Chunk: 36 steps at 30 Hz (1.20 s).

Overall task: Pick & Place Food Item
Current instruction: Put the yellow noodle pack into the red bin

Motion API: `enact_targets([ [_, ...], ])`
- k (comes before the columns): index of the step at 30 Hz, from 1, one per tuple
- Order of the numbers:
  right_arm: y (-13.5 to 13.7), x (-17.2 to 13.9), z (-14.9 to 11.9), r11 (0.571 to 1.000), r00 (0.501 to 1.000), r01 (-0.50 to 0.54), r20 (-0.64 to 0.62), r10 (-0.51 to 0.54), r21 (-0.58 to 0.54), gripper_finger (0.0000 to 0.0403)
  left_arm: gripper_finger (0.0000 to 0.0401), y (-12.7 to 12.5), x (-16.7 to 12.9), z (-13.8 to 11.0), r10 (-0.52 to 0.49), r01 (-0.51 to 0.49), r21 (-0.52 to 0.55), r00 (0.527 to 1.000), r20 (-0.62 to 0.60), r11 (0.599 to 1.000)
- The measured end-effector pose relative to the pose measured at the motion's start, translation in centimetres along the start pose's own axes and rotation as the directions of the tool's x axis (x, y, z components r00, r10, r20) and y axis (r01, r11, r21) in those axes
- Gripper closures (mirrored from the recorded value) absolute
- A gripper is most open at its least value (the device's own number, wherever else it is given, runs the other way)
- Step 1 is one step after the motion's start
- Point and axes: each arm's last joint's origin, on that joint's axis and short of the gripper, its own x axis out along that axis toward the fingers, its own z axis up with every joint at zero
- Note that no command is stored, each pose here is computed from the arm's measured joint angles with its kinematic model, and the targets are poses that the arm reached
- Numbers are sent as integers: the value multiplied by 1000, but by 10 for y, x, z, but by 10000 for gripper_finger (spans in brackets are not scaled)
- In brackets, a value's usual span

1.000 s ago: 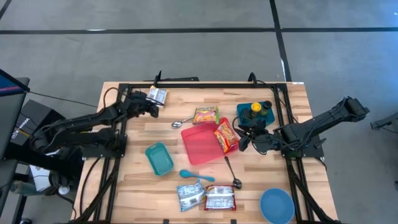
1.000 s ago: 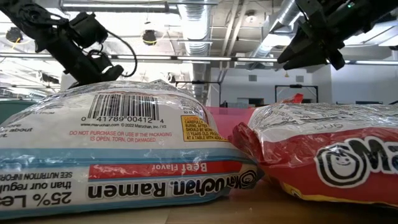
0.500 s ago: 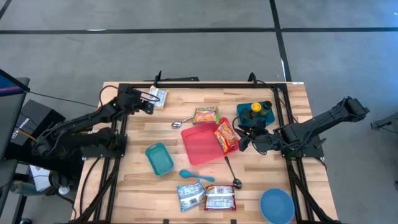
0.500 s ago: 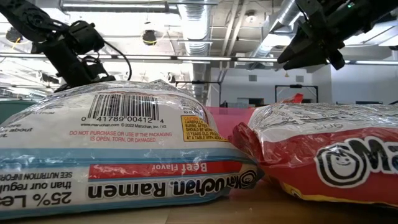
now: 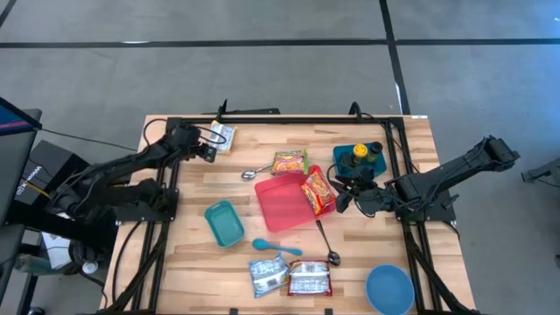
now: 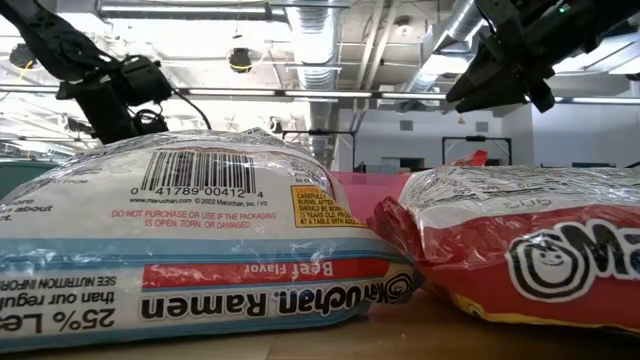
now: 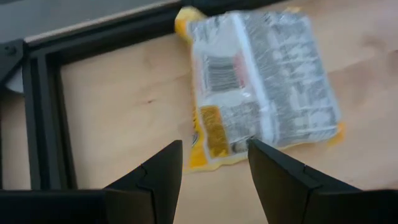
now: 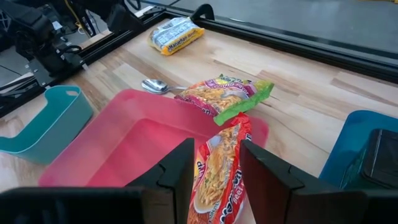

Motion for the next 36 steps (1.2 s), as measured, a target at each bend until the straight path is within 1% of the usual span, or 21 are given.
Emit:
enact_targets([
  [4, 0, 0, 0, 1000, 1000, 1, -1, -1, -1, 281, 224, 1, 4, -1, 12, -10, 93, 1000, -21, 996],
  [8, 0, 0, 0, 1000, 1000, 1, -1, -1, -1, 281, 224, 0, 5, -1, 13, -9, 132, 1000, -24, 991],
  [17, 0, 0, 0, 1000, 1000, 1, -1, -1, -1, 280, 224, -2, 6, -2, -54, 59, 134, 998, -41, 989],
  [22, 0, 0, 0, 1000, 1000, 1, -1, -1, -1, 280, 224, 2, 12, -2, -30, 37, 119, 998, -63, 992],
  [25, 0, 0, 0, 1000, 1000, 1, -1, -1, -1, 280, 224, 2, 13, -2, -22, 30, 130, 998, -62, 991],
  [36, 0, 0, 0, 1000, 1000, 2, -2, -2, -2, 280, 224, 1, 13, -2, -34, 42, 135, 997, -67, 990],
])
